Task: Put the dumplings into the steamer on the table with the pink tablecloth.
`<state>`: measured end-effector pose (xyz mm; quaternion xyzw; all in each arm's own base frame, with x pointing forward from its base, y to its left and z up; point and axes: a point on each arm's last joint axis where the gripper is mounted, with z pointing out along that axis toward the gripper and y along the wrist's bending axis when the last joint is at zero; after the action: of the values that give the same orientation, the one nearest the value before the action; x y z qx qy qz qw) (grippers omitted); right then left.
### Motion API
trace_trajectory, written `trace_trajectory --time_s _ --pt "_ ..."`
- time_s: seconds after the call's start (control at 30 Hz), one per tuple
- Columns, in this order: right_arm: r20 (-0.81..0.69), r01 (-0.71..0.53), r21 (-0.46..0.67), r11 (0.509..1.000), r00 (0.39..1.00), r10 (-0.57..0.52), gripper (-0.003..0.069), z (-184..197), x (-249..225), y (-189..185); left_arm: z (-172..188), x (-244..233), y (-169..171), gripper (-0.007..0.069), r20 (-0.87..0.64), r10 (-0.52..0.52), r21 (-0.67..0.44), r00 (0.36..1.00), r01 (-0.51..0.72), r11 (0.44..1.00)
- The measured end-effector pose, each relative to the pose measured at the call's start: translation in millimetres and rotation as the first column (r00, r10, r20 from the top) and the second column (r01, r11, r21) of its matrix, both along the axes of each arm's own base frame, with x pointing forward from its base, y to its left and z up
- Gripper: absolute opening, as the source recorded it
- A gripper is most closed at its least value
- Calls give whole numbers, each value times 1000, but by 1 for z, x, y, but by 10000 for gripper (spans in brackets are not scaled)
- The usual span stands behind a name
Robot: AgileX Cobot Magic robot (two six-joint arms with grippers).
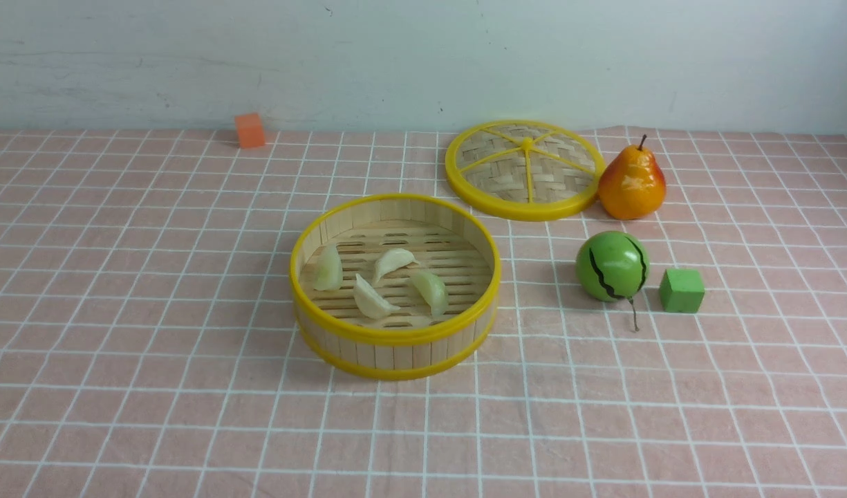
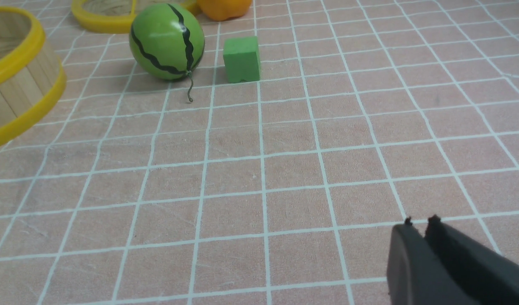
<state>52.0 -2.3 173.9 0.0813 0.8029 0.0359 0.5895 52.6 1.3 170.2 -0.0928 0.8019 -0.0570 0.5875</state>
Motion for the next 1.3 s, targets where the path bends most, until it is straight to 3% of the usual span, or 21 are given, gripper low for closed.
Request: trace_trajectory --time_s 1.3 --pt "0 0 0 1000 1000 0 109 0 0 0 0 0 0 -14 -3 0 0 1000 0 1000"
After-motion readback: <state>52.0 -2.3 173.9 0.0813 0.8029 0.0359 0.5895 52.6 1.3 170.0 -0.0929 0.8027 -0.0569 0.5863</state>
